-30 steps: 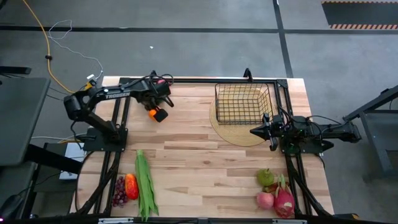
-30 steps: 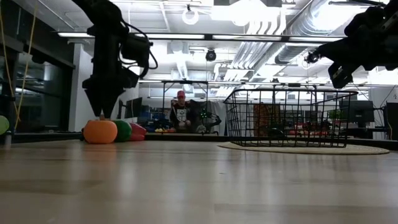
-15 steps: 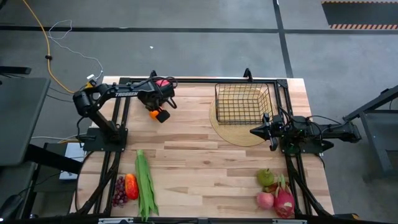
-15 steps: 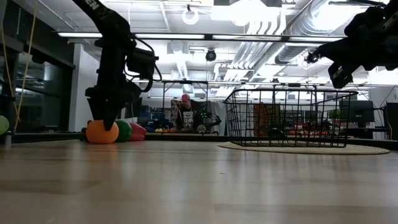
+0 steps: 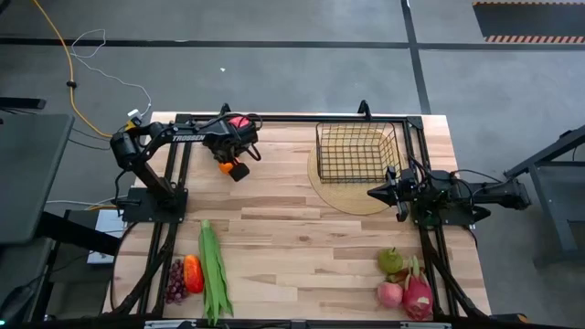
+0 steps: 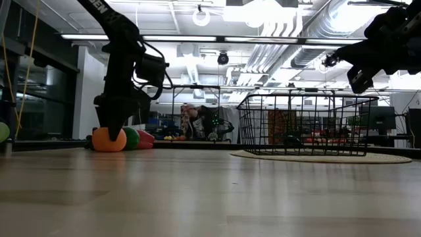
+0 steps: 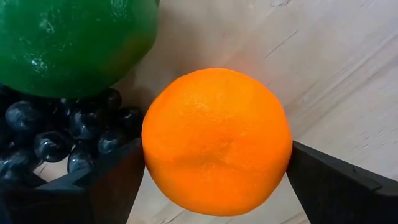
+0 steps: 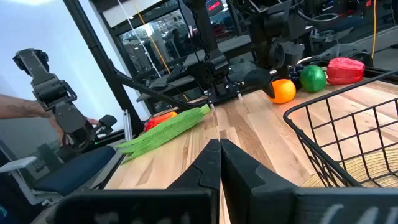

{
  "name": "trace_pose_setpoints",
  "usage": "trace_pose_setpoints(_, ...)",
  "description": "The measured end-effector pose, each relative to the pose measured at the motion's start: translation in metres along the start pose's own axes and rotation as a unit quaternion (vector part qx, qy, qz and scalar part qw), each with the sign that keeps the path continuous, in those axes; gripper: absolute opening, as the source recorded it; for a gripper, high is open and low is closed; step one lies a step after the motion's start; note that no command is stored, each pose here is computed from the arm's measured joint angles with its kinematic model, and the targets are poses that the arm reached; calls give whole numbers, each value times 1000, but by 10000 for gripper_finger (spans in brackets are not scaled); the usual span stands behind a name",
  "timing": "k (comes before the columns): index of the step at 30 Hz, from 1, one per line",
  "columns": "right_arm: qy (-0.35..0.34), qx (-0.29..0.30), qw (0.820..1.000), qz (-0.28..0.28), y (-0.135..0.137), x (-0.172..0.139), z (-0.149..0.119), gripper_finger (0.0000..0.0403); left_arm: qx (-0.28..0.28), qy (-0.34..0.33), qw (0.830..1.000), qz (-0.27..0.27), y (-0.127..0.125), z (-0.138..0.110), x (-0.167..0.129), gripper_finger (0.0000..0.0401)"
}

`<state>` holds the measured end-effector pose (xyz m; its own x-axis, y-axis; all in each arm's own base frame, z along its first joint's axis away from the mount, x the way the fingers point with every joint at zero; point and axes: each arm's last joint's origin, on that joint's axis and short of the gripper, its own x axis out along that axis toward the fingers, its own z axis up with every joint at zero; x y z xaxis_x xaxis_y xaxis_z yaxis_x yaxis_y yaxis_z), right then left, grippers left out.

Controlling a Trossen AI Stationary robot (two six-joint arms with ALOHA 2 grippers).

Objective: Build produce basket
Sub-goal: Put the orange into the black wire basket

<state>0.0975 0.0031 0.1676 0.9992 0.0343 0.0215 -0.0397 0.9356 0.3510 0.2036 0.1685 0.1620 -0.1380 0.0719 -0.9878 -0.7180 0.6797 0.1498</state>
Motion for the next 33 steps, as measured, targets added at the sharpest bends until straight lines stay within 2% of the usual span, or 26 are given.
trace_pose_setpoints(5,0,0,1000,0,0,0,0,0,16,-9,999,-37,-5,2,-1,349)
trace_pose_setpoints(16,0,0,1000,0,0,0,0,0,18,-26,999,-24,-25,0,-4,331)
trace_pose_setpoints(21,0,0,1000,0,0,0,0,0,22,-62,997,-34,-43,2,-7,329)
trace_pose_setpoints(24,0,0,1000,0,0,0,0,0,25,-100,992,-68,-53,3,-15,329)
trace_pose_setpoints(26,0,0,1000,0,0,0,0,0,21,-130,987,-96,-59,2,-23,328)
trace_pose_setpoints(29,0,0,1000,0,0,0,0,0,10,-217,967,-137,-62,0,-51,328)
trace_pose_setpoints(33,0,0,1000,0,0,0,0,0,-3,-343,921,-187,-68,-6,-91,328)
